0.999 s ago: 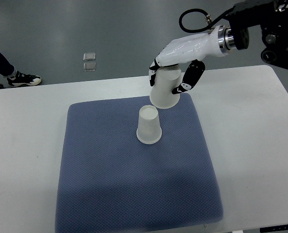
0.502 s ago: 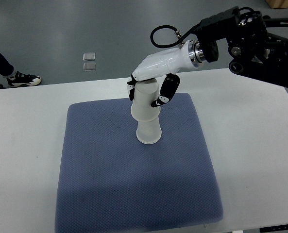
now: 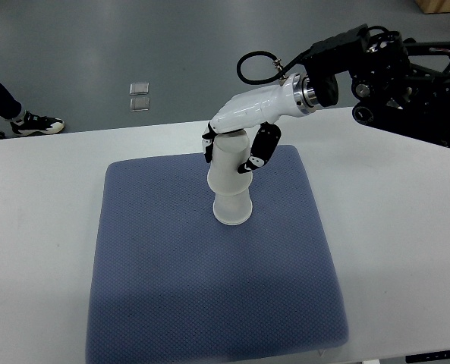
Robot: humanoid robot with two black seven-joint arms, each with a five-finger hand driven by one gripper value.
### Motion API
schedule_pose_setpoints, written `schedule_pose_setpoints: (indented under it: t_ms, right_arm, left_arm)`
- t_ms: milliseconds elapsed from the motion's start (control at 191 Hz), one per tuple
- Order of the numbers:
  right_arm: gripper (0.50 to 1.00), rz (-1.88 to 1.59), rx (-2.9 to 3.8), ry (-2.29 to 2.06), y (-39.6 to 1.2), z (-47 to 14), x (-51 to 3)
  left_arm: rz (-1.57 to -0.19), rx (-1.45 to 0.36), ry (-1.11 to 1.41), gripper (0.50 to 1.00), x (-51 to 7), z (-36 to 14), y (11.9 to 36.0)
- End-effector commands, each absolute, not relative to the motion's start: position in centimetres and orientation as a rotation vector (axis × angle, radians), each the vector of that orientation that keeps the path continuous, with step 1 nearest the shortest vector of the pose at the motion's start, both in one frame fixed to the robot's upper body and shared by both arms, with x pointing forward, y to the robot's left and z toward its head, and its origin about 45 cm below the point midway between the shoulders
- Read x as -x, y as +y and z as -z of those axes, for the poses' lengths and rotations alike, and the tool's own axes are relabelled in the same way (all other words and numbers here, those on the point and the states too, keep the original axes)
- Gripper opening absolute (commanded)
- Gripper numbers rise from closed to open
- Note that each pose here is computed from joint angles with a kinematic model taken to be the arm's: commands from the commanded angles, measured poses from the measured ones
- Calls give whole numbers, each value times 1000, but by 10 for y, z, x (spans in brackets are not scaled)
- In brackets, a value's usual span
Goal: Stack paper cups
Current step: 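Lower the held cup onto the upside-down cup on the pad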
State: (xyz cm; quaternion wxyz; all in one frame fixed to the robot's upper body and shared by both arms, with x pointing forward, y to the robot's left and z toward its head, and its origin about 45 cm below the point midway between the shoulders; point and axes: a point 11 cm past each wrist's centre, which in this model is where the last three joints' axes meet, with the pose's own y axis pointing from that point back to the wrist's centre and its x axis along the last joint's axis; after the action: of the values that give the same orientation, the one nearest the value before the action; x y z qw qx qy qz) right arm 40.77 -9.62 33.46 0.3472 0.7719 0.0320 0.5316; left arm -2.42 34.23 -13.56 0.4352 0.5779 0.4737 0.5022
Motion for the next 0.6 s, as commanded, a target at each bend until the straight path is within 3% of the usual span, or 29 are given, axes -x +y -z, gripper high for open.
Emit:
schedule_pose_setpoints:
  t_ms: [0, 450, 539, 596]
  right_arm:
    - [701, -1379, -2001, 79, -96, -334, -409]
    - [705, -1345, -2011, 64, -94, -314, -414]
    - [766, -1337, -2019, 36, -96, -309, -416]
    - [878, -1319, -2032, 25, -98, -305, -416]
  left_arm:
    - [-1250, -1439, 1180, 1000, 25, 136, 342]
    - [-1251, -1438, 1179, 1000, 24, 136, 342]
    - [-1251, -1438, 1179, 1000, 24, 136, 342]
    - [-1249, -1440, 1179, 1000, 25, 136, 342]
